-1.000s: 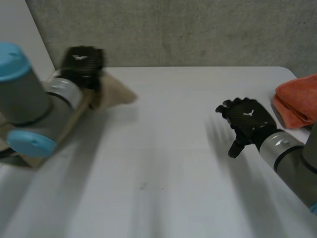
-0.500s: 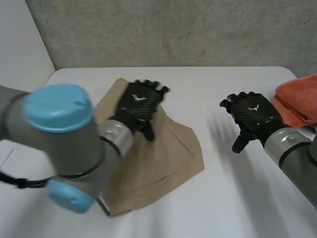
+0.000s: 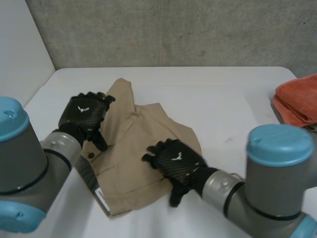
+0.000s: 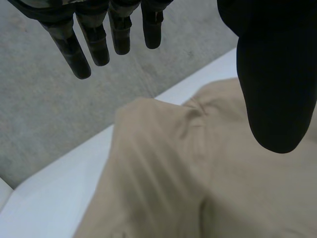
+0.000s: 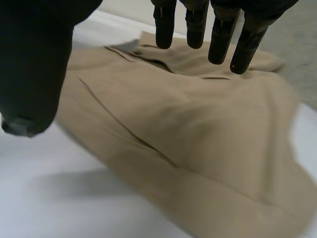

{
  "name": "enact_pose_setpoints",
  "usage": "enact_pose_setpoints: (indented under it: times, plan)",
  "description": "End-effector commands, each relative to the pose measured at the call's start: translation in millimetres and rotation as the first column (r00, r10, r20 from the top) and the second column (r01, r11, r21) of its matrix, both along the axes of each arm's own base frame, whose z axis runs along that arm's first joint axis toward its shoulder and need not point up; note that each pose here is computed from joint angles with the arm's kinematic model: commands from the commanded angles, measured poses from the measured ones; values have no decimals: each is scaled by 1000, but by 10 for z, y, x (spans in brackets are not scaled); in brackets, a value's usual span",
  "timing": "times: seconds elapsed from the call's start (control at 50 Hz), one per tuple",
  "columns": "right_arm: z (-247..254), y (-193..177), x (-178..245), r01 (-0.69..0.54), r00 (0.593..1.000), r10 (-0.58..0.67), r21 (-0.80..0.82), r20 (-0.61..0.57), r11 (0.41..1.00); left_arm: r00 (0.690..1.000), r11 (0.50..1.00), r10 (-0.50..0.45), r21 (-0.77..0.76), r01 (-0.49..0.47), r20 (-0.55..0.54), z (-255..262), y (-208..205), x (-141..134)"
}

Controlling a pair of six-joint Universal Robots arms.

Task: Fold the laundry.

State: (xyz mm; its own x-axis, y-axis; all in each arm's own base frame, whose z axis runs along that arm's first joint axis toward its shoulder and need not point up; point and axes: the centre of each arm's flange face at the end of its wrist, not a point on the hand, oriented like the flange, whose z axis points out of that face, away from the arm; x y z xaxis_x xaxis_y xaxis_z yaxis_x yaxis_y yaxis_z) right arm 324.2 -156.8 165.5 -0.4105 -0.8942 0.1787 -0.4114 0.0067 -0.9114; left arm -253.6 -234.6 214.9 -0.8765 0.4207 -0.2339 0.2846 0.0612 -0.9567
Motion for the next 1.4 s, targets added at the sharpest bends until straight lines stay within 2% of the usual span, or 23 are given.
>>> enact_pose_setpoints:
  times: [0.02,0.26,0.54,0.62,0.76,0.82,0.9,1.04,1.18,1.26,1.32,1.34,1.4]
  plan:
    - [-124,219,370,-77,994,67,119,83,990,999,999,-15,-41,14,-34,101,-203,44]
    - [-356,388,757,-171,983,162,114,90,979,999,999,-15,-47,14,-38,115,-212,41]
    - [-549,350,947,-189,981,183,82,69,979,999,999,-2,-53,0,-39,135,-245,77]
    - [-524,323,911,-160,987,159,42,39,986,999,998,1,-57,-3,-40,150,-246,87]
    - [-46,175,670,-57,996,60,-44,70,997,999,996,12,-86,-16,-51,253,-260,121]
    - [183,-137,401,40,997,-33,-100,70,994,998,993,31,-115,-39,-63,353,-298,189]
    - [331,-451,12,135,990,-138,-174,-9,975,994,985,70,-155,-81,-79,491,-367,309]
    - [367,-947,-558,228,939,-284,-266,-195,937,991,974,97,-197,-113,-91,631,-440,396]
    - [503,-1332,-892,325,891,-402,-326,-209,888,990,973,111,-193,-126,-90,620,-471,437]
    - [557,-1457,-946,363,868,-453,-366,-201,857,990,975,113,-184,-127,-87,590,-482,440]
    - [584,-1601,-1011,407,836,-511,-399,-200,822,991,978,110,-171,-122,-80,549,-466,429]
    - [535,-1737,-1093,445,804,-555,-406,-212,798,991,978,108,-167,-121,-80,540,-463,424]
    - [498,-1927,-1223,489,755,-614,-426,-229,761,992,981,99,-158,-109,-75,510,-434,400]
